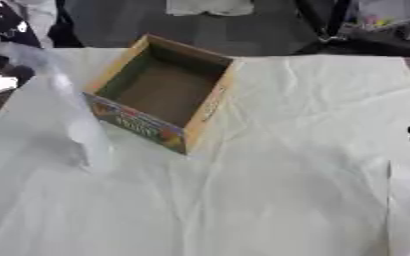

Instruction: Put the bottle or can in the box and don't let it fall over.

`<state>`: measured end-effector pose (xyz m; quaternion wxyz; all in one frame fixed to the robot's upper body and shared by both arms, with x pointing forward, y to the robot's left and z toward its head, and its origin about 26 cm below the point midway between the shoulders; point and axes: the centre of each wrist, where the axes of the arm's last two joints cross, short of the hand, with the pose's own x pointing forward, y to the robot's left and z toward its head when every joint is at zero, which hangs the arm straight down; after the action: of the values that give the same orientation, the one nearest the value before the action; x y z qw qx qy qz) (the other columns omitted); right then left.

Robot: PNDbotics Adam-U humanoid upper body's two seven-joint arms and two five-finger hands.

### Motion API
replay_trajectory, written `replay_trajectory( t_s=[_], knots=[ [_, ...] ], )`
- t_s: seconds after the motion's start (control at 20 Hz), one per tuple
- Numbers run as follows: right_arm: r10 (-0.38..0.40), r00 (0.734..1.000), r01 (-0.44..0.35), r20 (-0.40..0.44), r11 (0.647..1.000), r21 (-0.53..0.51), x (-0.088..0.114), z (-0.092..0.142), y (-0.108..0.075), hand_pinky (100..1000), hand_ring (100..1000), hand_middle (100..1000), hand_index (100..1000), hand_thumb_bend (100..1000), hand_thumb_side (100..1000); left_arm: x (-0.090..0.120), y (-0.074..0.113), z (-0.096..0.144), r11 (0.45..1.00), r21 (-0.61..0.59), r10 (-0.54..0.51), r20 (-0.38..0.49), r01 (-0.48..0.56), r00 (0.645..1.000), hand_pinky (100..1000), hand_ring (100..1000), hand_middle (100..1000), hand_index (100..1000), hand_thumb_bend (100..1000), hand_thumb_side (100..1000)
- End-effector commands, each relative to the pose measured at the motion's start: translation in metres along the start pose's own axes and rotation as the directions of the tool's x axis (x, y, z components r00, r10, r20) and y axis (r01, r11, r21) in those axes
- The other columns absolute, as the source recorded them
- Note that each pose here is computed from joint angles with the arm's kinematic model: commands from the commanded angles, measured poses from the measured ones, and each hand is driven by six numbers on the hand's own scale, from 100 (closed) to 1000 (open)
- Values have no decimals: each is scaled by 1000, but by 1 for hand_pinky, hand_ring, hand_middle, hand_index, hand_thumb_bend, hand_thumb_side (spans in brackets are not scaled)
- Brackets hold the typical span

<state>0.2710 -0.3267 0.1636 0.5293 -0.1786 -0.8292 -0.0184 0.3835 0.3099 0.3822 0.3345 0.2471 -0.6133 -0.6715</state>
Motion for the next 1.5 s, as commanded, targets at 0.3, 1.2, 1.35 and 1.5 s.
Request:
replay_trajectory(
  t_s=[0.3,1.2,1.35,1.5],
  knots=[
    [8,1000,-8,14,1000,0,5,-1,-2,740,703,607,733,100,678,5,13,7,999,49,-18,6,17,1000,630,337,386,462,100,100],
    [6,1000,-6,14,1000,2,5,-2,-2,741,704,608,734,100,682,6,15,4,992,126,8,27,-11,1000,577,253,295,366,100,100],
    [6,1000,-6,13,1000,2,5,-2,-2,742,704,608,734,100,683,5,17,6,990,141,20,19,-22,1000,576,250,289,358,100,100],
    [7,1000,-7,11,1000,3,5,-1,-2,742,704,608,734,100,683,4,19,8,989,146,26,16,-28,1000,578,250,287,355,100,100]
  ],
)
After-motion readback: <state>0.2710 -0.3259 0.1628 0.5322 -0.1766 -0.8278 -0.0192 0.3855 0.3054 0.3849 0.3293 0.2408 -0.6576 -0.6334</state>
